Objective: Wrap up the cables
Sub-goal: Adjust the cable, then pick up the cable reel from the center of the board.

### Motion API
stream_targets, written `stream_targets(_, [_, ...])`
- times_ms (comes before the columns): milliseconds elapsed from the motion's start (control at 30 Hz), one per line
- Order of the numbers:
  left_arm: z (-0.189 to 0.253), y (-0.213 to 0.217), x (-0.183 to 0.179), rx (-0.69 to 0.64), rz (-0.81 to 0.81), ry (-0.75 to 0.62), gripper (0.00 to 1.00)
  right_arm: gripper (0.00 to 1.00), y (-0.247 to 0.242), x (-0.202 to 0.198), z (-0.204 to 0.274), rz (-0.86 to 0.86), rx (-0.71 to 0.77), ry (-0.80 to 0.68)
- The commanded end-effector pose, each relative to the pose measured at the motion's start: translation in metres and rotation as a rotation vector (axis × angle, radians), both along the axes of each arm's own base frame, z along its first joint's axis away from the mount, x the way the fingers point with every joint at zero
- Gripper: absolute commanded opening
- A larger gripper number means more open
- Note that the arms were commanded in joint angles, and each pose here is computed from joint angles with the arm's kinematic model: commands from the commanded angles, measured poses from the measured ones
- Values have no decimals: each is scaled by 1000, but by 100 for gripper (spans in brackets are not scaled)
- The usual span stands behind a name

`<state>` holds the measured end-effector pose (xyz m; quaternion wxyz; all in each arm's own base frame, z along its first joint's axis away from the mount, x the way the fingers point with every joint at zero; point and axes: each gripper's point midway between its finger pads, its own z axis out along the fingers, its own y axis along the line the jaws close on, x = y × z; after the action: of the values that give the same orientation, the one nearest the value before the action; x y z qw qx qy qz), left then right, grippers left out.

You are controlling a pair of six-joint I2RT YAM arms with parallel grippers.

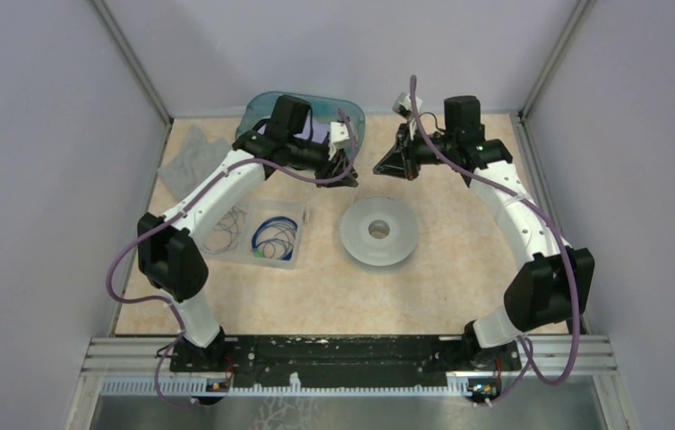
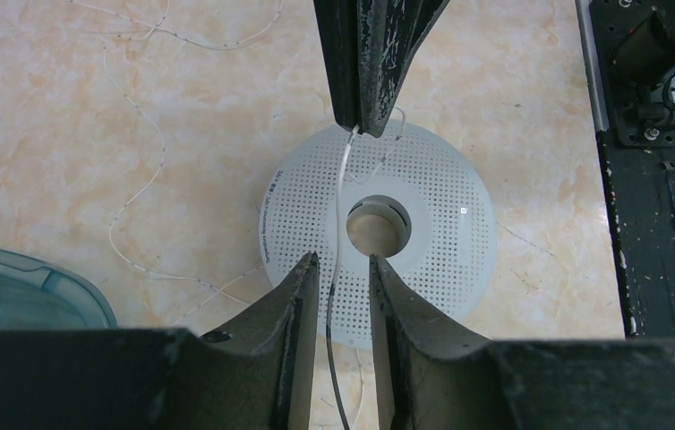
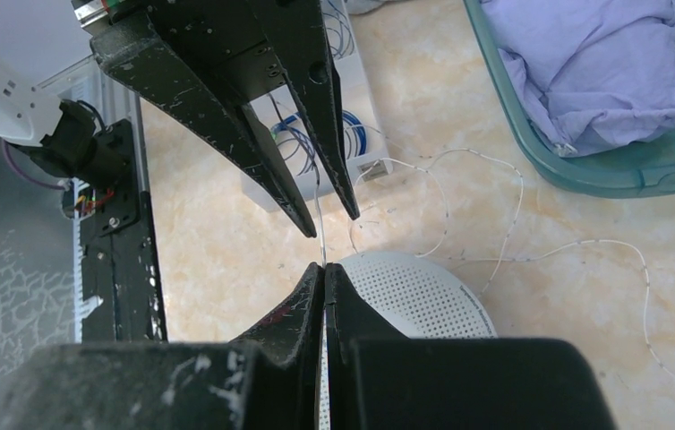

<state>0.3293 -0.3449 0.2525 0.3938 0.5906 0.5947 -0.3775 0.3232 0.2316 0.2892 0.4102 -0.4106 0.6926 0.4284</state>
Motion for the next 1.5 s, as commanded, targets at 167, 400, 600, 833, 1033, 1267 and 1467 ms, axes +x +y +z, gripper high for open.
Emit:
stream_targets(167, [25,1,-10,-35,-26,-41,28,0,-2,-8,11,6,-10,-81])
stream_targets(400, [24,3,-7,-24,-13,-54,0,0,-1,-8,15,4,2,-81])
stream_targets(600, [35,19,7,1,90,-96,0,23,-16,16,10,-167,-72,-86])
stream_targets(833, [63,76,48,-41,329,-135,0,80,-40,15,-19,-229,-176,-134])
stream_targets(1033, [77,130,91,-112,559,-43,0,84,-28,-16,-64,-143,-265,-134])
stream_targets(1267, [79,144,106,-162,601,41,0,86,1,-46,-120,-26,-402,-87])
stream_targets(1467, [81,141,106,-187,588,43,0,87,12,-59,-155,7,-514,-24])
